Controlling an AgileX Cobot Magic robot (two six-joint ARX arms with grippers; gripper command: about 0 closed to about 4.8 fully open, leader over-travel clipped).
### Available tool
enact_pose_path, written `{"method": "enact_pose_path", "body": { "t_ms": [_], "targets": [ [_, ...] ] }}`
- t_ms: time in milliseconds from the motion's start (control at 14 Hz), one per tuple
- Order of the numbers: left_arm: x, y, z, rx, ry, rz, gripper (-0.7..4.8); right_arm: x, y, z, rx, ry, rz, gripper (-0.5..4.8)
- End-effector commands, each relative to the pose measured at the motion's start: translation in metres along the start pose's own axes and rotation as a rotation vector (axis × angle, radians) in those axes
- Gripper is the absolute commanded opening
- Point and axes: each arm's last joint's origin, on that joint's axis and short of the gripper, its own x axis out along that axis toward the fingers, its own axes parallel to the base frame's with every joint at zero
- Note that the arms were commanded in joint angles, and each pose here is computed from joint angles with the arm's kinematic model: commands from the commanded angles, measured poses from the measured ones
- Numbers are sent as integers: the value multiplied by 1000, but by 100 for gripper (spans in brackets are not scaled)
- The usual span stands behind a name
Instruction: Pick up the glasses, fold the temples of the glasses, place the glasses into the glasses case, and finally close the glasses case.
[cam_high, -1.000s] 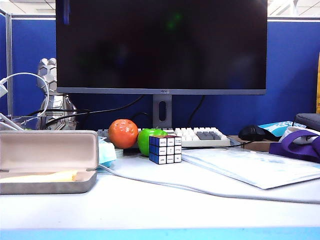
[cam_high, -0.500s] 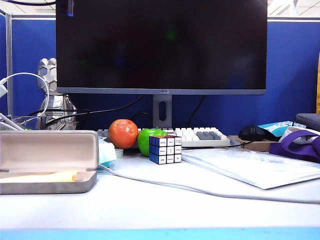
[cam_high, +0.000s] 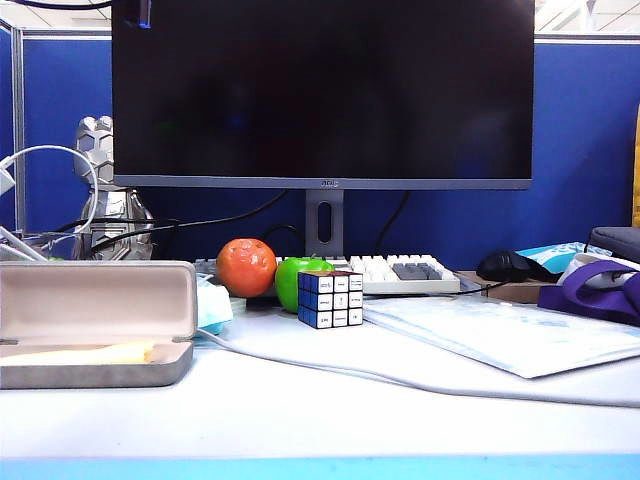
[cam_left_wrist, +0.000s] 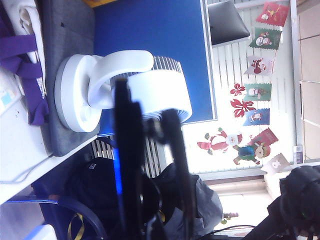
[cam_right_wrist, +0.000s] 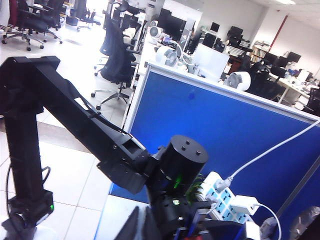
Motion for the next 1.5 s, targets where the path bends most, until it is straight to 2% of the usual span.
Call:
{"method": "enact_pose_path", "body": {
  "t_ms": [71,357,500,1071,1428,1500],
  "targets": [
    [-1,-8,1,-39,-7,-48,-5,-1,4,-5,73,44,15,-1],
    [-2,-22,3,-6,2,-144,-5,1,3,-12,115,78,23,-1],
    [-2,-25,1,26,53,-167,-5,5,-3,-17,109,90,1,-1],
    [-4,-33,-1,125,112,-228,-5,16,-15,-30,113,110,-15,-1],
    [-4,-34,-1,131,129,-232,-5,27,-26,-45,136,124,-6,-1],
    [-4,-34,-1,131,130,-232,-5,36,-35,-61,173,148,4,-1]
  ]
}}
